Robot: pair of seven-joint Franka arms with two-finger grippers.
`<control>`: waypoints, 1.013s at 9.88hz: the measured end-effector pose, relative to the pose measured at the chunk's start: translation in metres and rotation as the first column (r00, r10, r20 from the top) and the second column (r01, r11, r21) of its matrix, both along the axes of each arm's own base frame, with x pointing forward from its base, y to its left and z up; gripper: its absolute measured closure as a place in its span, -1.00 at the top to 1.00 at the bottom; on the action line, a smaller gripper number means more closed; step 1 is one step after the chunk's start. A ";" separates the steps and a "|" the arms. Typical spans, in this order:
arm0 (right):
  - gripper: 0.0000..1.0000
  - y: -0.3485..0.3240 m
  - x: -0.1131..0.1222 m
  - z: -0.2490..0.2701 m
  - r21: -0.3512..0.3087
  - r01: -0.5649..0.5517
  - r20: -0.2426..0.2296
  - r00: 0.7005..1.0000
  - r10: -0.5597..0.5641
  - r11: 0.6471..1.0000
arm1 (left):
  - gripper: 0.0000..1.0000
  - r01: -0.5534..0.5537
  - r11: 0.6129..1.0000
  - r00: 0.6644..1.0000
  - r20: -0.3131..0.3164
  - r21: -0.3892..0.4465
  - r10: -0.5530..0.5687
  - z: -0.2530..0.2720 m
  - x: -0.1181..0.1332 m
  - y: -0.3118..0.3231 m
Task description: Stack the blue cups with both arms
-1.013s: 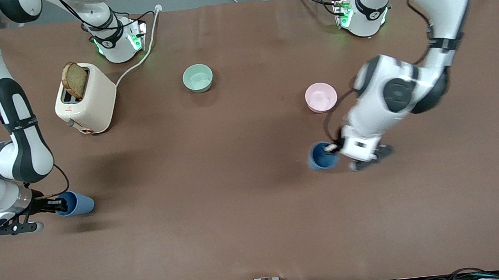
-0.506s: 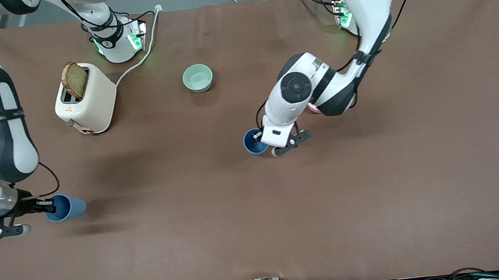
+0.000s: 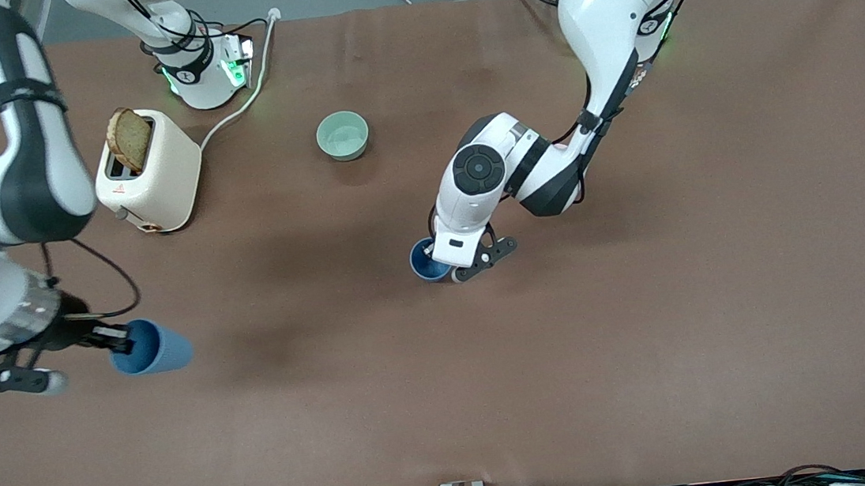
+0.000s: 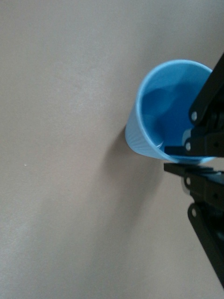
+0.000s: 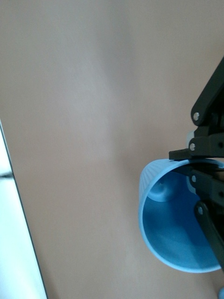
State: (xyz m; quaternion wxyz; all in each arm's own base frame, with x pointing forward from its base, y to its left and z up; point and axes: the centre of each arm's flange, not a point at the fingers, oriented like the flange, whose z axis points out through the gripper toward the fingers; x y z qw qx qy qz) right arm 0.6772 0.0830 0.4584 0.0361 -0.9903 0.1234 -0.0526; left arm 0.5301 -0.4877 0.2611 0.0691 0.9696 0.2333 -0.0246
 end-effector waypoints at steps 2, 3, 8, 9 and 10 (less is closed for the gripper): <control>-0.89 0.092 -0.018 0.000 0.020 0.036 -0.010 0.999 -0.036 0.999 | -0.08 0.013 1.000 0.998 0.054 0.013 -0.014 0.022 0.012 0.004; -0.89 0.139 -0.032 0.001 0.030 0.047 -0.015 0.999 -0.047 0.998 | 0.18 0.006 1.000 0.998 0.064 0.024 -0.008 0.048 0.019 0.011; -0.89 0.347 -0.148 -0.016 0.041 0.027 -0.068 0.997 -0.024 0.999 | 1.00 -0.124 0.984 0.987 0.122 0.129 0.108 0.269 0.040 0.153; -0.89 0.363 -0.160 -0.031 0.027 0.014 -0.084 0.996 -0.012 1.000 | 1.00 -0.115 0.980 0.987 0.130 0.160 0.095 0.301 0.041 0.194; -0.89 0.379 -0.167 -0.050 0.021 0.007 -0.089 0.996 -0.005 1.000 | 1.00 -0.065 0.980 0.991 0.126 0.188 0.041 0.326 0.039 0.229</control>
